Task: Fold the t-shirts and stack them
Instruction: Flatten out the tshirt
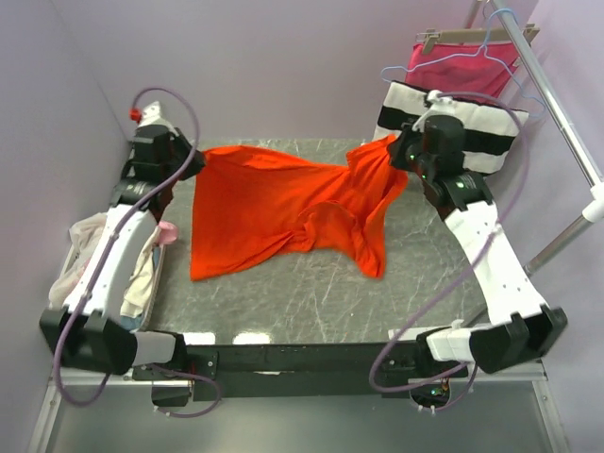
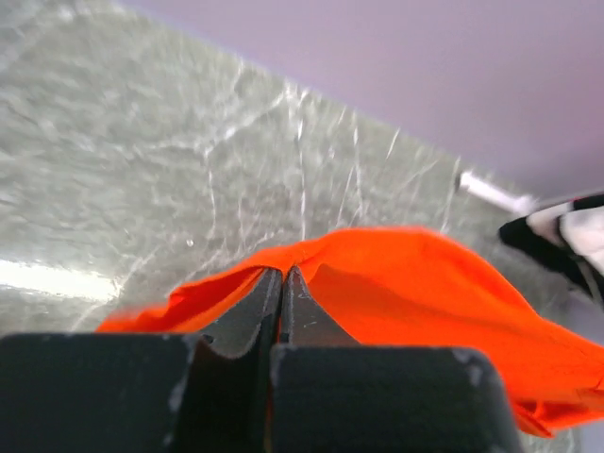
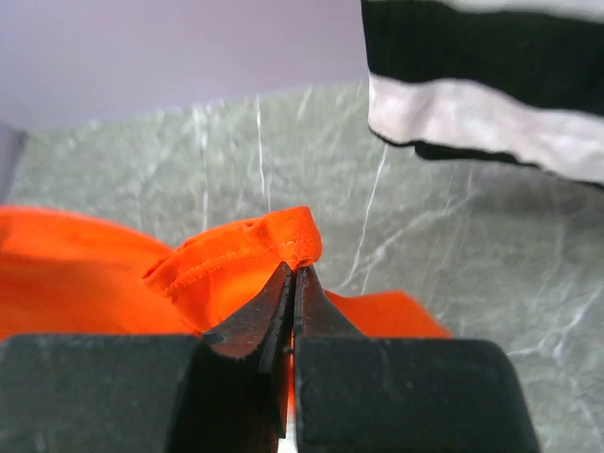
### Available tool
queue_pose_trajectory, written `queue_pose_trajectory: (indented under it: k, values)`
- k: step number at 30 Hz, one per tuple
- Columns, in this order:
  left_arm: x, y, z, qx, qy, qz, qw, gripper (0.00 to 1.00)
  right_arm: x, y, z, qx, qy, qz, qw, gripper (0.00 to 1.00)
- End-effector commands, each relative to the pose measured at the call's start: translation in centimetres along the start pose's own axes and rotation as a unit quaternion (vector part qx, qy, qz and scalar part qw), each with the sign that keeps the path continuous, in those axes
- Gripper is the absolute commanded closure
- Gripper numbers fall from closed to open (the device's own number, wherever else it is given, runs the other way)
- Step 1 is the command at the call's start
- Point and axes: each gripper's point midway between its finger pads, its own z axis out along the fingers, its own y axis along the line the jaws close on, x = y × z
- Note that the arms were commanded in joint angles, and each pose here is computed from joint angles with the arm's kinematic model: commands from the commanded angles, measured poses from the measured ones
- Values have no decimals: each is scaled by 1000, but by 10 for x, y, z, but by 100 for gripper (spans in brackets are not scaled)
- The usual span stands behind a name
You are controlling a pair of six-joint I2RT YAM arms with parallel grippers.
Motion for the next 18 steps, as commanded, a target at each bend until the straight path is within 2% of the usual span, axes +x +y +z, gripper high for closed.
queue_pose_trajectory:
  k: [1, 11, 18]
  values:
    - [-16, 8, -35, -19, -20, 11, 1000, 99, -13, -9, -29, 21, -26, -5, 999, 100]
    - [-65, 13, -127, -48, -116, 16, 992, 99, -52, 2, -94, -6, -83, -7, 997, 100]
    - [-93, -18, -195, 23, -160, 16, 987, 99, -74, 21, -161, -68, -125, -14, 990, 100]
